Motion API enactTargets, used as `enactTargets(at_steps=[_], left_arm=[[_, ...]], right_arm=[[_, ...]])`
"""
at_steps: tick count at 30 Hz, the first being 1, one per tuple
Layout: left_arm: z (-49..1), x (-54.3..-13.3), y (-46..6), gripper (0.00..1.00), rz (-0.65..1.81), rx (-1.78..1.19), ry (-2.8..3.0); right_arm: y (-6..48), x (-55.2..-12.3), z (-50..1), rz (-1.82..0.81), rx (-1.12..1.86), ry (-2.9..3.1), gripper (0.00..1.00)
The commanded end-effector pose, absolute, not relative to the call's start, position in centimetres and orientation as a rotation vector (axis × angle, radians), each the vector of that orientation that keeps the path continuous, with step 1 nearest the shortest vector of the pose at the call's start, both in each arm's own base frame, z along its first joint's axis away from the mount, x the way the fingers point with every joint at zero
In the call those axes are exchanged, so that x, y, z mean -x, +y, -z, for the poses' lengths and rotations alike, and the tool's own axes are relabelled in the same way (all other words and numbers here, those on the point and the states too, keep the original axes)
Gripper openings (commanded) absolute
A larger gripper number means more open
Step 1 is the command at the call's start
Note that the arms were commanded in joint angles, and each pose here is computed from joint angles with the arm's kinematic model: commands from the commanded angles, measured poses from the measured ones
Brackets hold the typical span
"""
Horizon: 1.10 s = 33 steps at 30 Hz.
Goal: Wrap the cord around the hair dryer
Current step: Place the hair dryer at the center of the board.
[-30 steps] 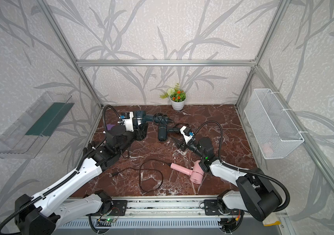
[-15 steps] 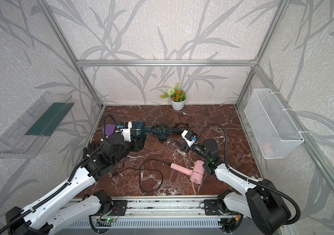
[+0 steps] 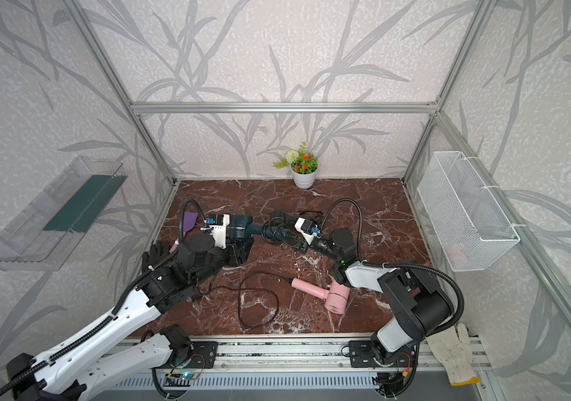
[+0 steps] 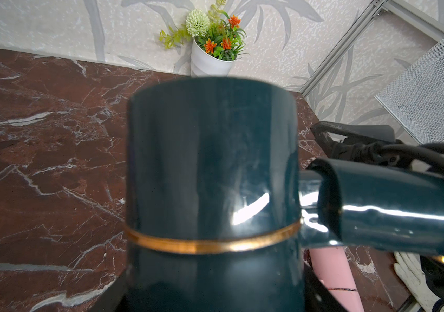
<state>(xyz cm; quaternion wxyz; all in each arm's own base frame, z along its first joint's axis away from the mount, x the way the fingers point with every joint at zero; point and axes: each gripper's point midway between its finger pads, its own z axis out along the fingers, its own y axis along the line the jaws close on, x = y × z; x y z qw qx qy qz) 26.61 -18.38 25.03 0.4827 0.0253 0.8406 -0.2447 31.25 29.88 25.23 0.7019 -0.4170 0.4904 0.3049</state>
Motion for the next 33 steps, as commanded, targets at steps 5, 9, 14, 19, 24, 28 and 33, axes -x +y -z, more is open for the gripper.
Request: enactTargets(at_steps=[5,9,14,19,24,28,33], left_arm=[[-27.8,-26.7,-18.5,0.00,0.663,-0.019,1.966],[-27.7,-26.7,-18.5,0.00,0.665,-0.018,1.967],[-27.7,-26.6,-18.6,0.00,0.674,-0.016,1.966],[-27.8,-26.6,-18.7,0.00,0.683,-0.013,1.965],[-27.9,-26.7,-18.8,0.00,0.685,-0.010,1.963],[-28.2,-26.9,-18.7,0.00,0.685,-0.002,1.955],[-28.7,-27.4,-18.1,0.00,0.666,0.053,1.931]], right_arm=[[31.6,-30.1,-27.7,-0.706,0.938,0.952,0.69],[31.8,-30.0,-27.9,-0.711,0.929,0.942,0.67],[31.8,-29.9,-28.8,-0.707,0.917,0.922,0.66],[32.3,-29.2,-29.8,-0.740,0.928,0.888,0.63],[32.6,-28.9,-29.6,-0.763,0.942,0.889,0.47],[32.8,-29.0,-28.8,-0.762,0.946,0.910,0.26],[32.7,-29.2,-27.9,-0.786,0.918,0.966,0.14]])
